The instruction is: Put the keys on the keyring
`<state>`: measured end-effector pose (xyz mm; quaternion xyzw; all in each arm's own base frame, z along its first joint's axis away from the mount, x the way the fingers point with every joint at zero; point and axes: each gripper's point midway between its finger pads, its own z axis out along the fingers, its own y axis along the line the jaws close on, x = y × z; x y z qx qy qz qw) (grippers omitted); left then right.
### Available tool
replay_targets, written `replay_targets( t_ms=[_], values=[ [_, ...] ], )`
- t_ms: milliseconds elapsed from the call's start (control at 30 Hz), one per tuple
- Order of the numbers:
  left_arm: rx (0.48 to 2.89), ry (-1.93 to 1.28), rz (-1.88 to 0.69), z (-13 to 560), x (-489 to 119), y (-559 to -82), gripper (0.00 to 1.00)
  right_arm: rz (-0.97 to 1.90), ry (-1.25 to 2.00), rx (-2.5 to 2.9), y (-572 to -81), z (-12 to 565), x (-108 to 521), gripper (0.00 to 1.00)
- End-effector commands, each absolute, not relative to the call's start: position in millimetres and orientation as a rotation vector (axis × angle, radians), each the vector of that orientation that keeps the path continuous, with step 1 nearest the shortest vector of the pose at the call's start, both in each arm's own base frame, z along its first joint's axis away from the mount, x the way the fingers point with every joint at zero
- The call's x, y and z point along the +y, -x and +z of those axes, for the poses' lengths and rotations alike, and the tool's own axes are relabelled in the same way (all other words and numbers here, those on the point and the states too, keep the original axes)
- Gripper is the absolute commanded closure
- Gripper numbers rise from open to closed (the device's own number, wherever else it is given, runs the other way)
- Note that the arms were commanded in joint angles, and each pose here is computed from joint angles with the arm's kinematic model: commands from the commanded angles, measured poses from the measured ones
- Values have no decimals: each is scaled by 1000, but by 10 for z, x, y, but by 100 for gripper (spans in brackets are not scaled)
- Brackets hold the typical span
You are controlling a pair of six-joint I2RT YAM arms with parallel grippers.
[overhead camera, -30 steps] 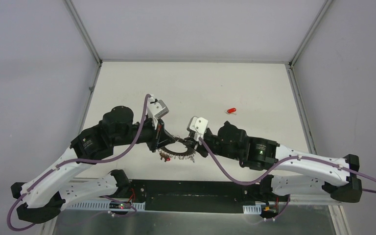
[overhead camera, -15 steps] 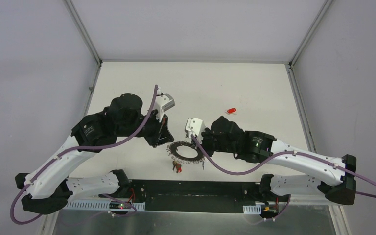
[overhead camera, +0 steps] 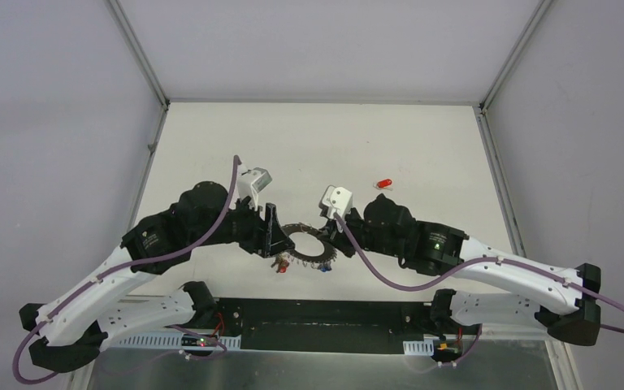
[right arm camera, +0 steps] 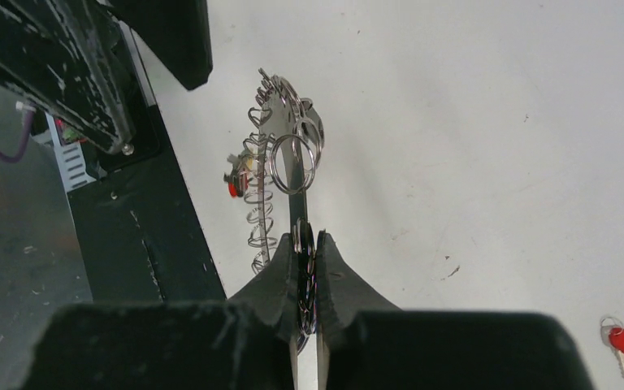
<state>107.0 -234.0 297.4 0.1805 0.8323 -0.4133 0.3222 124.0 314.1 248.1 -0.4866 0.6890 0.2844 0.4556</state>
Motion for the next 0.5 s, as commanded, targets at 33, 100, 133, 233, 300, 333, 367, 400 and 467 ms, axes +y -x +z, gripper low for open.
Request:
replay_targets(
  t_ms=[33, 100, 133, 233, 300, 333, 367, 400, 467],
  values=[
    [2009, -194, -1349, 3209, -2533, -1180, 41, 857, 953, 1614, -1286, 2944, 3242, 100],
    [1962, -156, -1416, 3229, -2585, -1192, 43, 894, 926, 1612, -1263, 2960, 3251, 100],
    [1927, -153, -1446, 3264, -2605, -1195, 44, 915, 908, 1604, -1250, 2990, 3251, 100],
    [1830, -135, -1514, 3380, -2662, -1230, 48, 956, 870, 1600, -1227, 3005, 3246, 100],
    [1805, -132, -1531, 3390, -2694, -1250, 49, 975, 854, 1595, -1217, 3019, 3242, 100],
    [1805, -128, -1527, 3374, -2706, -1268, 49, 979, 849, 1592, -1214, 3028, 3239, 100],
    [1803, -125, -1525, 3374, -2715, -1284, 49, 981, 848, 1590, -1214, 3035, 3238, 100],
    [1800, -129, -1519, 3369, -2725, -1297, 49, 982, 848, 1589, -1212, 3040, 3242, 100],
    [1807, -138, -1500, 3341, -2740, -1320, 48, 983, 851, 1587, -1208, 3047, 3243, 100]
  ],
)
